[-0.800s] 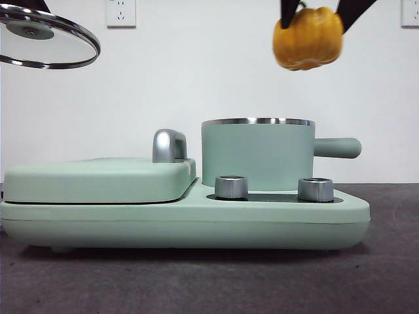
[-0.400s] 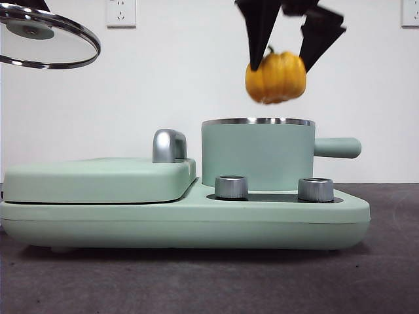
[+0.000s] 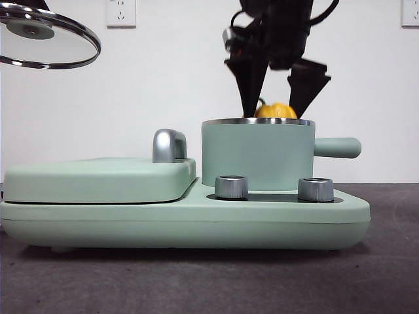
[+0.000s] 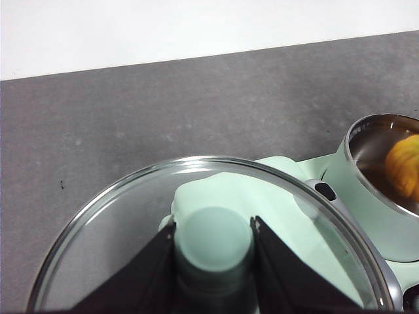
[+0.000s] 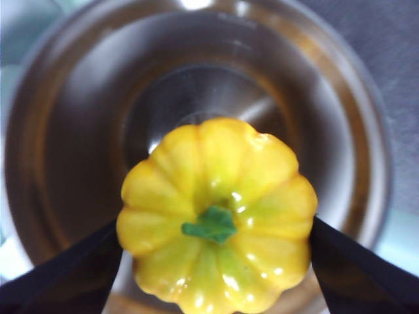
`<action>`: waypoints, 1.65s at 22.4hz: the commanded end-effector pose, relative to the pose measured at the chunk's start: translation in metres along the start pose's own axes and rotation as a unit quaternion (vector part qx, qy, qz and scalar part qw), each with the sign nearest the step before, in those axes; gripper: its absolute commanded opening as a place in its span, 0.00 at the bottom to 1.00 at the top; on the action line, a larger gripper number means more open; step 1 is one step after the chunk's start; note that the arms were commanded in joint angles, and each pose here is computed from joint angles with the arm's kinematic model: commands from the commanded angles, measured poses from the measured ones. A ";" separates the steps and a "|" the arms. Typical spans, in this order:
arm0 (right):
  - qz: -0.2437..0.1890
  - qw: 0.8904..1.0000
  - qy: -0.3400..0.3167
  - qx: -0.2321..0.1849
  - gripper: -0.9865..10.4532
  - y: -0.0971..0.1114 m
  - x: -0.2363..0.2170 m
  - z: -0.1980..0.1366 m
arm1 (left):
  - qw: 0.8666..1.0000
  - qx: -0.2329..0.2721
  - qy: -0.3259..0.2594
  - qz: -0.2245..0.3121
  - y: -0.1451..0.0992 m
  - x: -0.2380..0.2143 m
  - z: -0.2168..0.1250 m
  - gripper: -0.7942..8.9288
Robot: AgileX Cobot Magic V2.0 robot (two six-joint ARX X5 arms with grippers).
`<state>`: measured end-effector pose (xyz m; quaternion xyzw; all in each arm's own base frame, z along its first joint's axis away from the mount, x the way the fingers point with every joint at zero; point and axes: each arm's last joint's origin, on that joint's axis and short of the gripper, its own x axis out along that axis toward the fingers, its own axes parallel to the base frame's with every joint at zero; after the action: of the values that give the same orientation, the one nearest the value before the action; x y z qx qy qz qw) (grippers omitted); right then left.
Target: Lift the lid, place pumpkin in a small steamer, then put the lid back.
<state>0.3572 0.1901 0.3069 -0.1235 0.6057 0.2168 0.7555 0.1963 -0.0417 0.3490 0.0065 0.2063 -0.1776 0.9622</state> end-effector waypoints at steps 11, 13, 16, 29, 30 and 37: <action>0.005 0.999 -0.004 -0.033 0.40 0.013 0.036 0.019 | 1.000 0.005 -0.022 -0.001 0.000 -0.002 0.008 0.09; 0.005 0.999 0.001 -0.034 0.40 0.013 0.041 0.020 | 1.000 0.005 -0.022 0.000 0.000 -0.002 0.008 0.09; 0.006 0.999 0.011 -0.036 0.40 0.016 0.051 0.021 | 1.000 0.005 -0.022 -0.001 0.000 -0.002 0.008 0.09; 0.008 0.999 0.005 -0.050 0.50 0.022 0.051 0.024 | 1.000 0.005 -0.022 -0.001 0.000 -0.002 0.008 0.09; 0.008 0.999 0.002 -0.049 0.50 0.022 0.045 0.025 | 1.000 0.005 -0.022 0.000 0.000 -0.002 0.008 0.09; 0.009 0.997 -0.053 -0.047 0.38 0.027 -0.012 0.022 | 1.000 0.004 -0.021 -0.001 0.000 -0.002 0.008 0.09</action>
<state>0.3638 0.2179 0.3184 -0.1434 0.5663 0.2526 0.7713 0.1963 -0.0417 0.3490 0.0057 0.2063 -0.1774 0.9623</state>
